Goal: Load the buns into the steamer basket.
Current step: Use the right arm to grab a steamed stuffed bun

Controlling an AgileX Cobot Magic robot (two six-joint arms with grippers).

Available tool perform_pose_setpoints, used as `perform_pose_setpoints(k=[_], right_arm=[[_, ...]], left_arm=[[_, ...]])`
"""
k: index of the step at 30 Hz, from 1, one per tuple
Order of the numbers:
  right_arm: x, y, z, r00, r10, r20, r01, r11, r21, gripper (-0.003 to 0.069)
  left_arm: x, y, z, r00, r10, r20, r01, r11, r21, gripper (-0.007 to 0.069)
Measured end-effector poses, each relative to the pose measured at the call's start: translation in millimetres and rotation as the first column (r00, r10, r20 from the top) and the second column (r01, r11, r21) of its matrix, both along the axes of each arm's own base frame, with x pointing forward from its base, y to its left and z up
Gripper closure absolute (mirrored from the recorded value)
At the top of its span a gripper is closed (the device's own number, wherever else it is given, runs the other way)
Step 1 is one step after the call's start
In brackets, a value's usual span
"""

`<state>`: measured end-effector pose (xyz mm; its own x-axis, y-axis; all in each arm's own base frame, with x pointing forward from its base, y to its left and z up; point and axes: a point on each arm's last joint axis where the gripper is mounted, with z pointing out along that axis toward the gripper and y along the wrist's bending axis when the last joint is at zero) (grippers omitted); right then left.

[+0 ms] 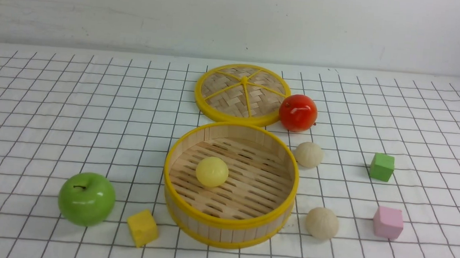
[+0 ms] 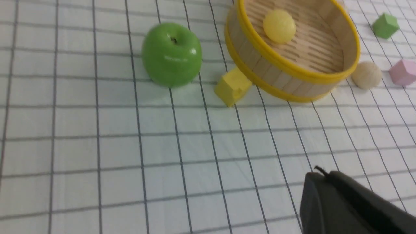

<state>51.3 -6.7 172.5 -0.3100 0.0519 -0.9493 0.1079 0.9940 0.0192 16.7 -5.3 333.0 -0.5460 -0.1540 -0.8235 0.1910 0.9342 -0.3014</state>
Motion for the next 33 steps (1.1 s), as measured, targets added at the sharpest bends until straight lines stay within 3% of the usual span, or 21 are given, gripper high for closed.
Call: perform_pose_setpoints(k=[7,11,20,33], right_arm=[[0.0,0.0,0.0,1.0,0.0,0.0,0.0,1.0,0.0,0.0418],[0.0,0.0,0.0,1.0,0.0,0.0,0.0,1.0,0.0,0.0418],[0.0,0.0,0.0,1.0,0.0,0.0,0.0,1.0,0.001,0.0418],[0.0,0.1,0.0,1.0,0.0,0.0,0.0,1.0,0.002,0.0418]], left_arm=[[15.7,0.3,-29.8,0.96,0.094,0.264,-0.089,0.996,-0.029,0.0638],[21.0,0.0,-76.9,0.919,0.156,0.362,-0.142,0.988,-0.064,0.0638],[36.8,-0.9,-154.9,0.942,0.208,0.264,-0.209,0.978,-0.023,0.0638],[35.5,0.5,-164.1,0.955,0.224,0.196,-0.229,0.973,0.003,0.0638]])
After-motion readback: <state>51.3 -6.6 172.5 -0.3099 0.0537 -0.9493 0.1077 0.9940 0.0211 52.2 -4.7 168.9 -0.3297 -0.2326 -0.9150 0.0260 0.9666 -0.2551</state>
